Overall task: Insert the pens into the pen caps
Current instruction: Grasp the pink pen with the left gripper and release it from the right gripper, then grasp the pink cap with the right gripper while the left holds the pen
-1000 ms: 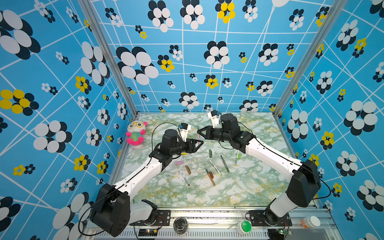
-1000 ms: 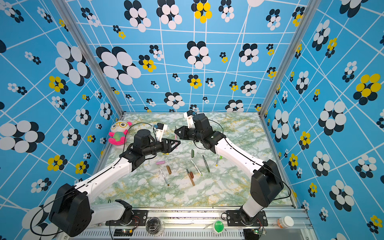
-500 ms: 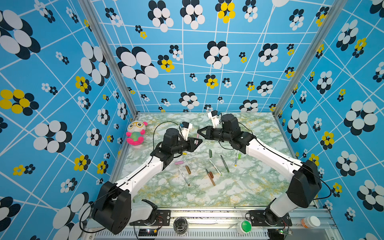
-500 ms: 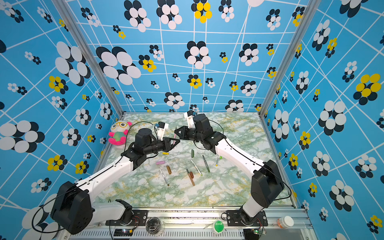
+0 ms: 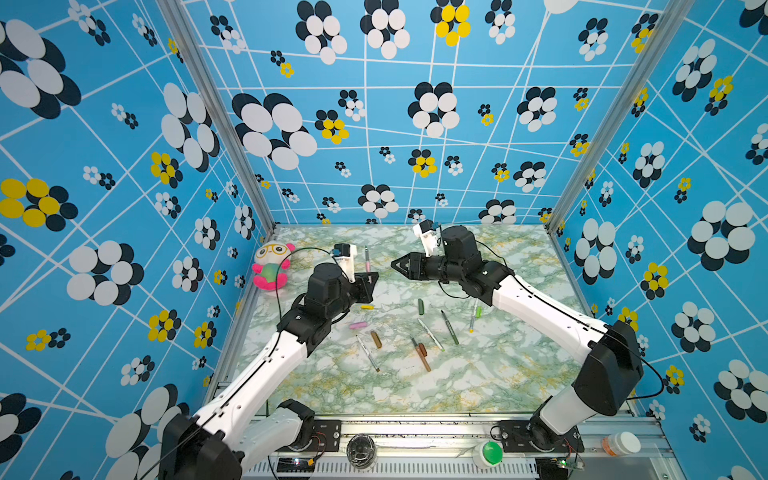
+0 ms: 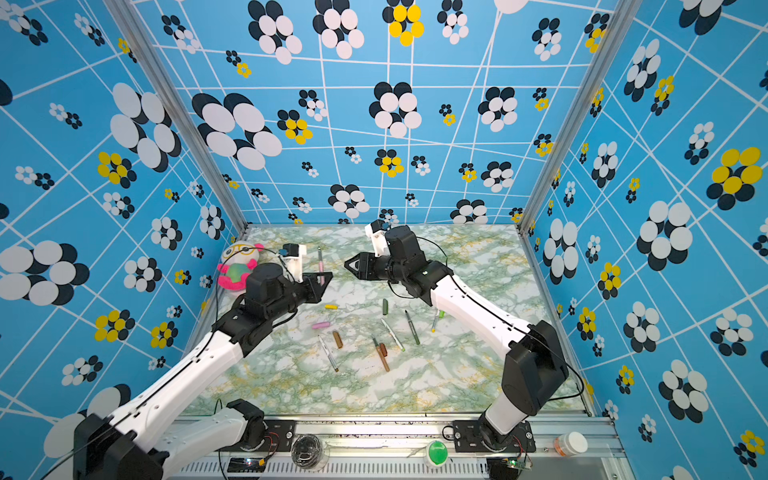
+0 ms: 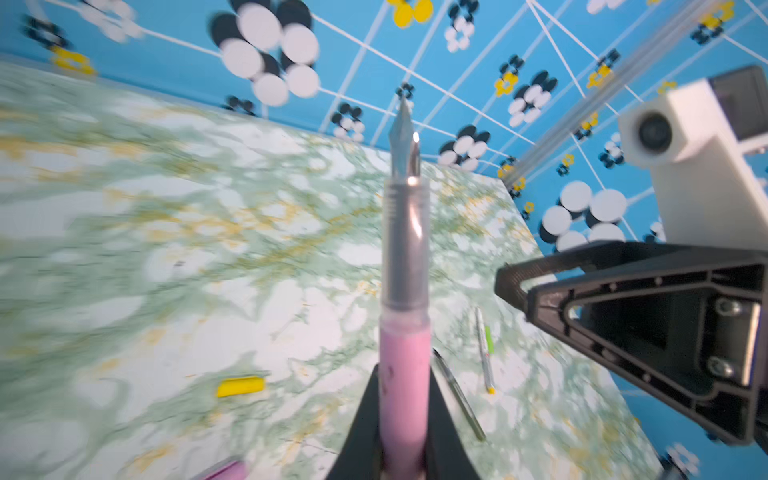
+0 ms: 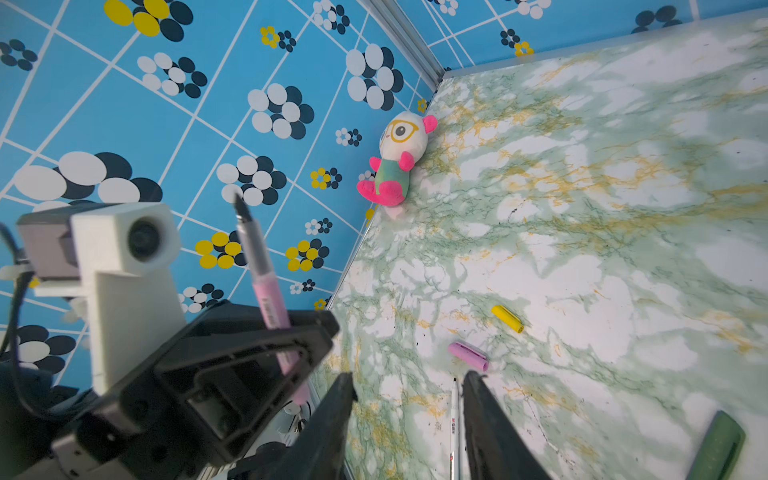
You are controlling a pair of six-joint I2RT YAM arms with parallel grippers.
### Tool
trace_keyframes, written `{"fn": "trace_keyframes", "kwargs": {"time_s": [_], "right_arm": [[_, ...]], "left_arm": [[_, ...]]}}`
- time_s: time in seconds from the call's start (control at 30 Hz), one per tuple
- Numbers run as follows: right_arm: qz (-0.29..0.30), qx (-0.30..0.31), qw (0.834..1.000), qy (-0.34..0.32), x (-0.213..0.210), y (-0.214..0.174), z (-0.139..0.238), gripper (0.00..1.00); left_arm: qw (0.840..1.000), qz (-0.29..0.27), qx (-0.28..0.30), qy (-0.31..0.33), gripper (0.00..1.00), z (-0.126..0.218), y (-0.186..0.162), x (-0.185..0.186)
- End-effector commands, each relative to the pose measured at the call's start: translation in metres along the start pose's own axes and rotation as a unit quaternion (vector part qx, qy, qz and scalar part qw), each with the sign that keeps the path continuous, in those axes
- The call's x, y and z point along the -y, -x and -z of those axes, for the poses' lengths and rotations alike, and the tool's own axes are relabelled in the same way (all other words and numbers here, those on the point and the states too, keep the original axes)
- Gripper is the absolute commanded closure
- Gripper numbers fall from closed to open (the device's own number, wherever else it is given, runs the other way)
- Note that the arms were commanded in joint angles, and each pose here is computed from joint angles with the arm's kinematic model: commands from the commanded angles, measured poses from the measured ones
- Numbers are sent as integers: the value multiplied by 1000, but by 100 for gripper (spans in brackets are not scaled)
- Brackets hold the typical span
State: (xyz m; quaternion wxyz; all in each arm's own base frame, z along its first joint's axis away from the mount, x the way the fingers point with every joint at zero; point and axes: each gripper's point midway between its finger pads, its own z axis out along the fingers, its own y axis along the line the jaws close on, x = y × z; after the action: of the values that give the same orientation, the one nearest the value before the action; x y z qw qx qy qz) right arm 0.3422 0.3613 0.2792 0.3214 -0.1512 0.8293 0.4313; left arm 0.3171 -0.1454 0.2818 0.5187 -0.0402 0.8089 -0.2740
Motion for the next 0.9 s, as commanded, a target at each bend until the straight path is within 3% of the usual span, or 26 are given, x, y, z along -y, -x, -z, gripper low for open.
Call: {"fn": "trace_keyframes", "kwargs": {"time_s": [0.0, 0.1, 0.23, 0.57, 0.67, 0.87], "right_arm": [[50, -77, 995, -35, 15, -33, -16, 52], [118, -163, 978, -50, 24, -67, -37, 49], [221, -242, 943, -61, 27, -95, -66, 47], [342, -339, 873, -74, 44, -164, -140, 48], [364, -345, 861, -82, 45, -172, -155, 48], [365, -355, 856, -86, 53, -181, -177, 48]], "left_arm": [[980, -14, 52, 193, 100, 42, 5, -75], [965, -25, 107, 238, 100, 78, 17, -92], [953, -28, 150, 262, 100, 112, 24, -102], [952, -15, 152, 264, 100, 129, 13, -109], [953, -13, 150, 265, 100, 128, 10, -110], [953, -12, 154, 262, 100, 127, 10, -109]]}}
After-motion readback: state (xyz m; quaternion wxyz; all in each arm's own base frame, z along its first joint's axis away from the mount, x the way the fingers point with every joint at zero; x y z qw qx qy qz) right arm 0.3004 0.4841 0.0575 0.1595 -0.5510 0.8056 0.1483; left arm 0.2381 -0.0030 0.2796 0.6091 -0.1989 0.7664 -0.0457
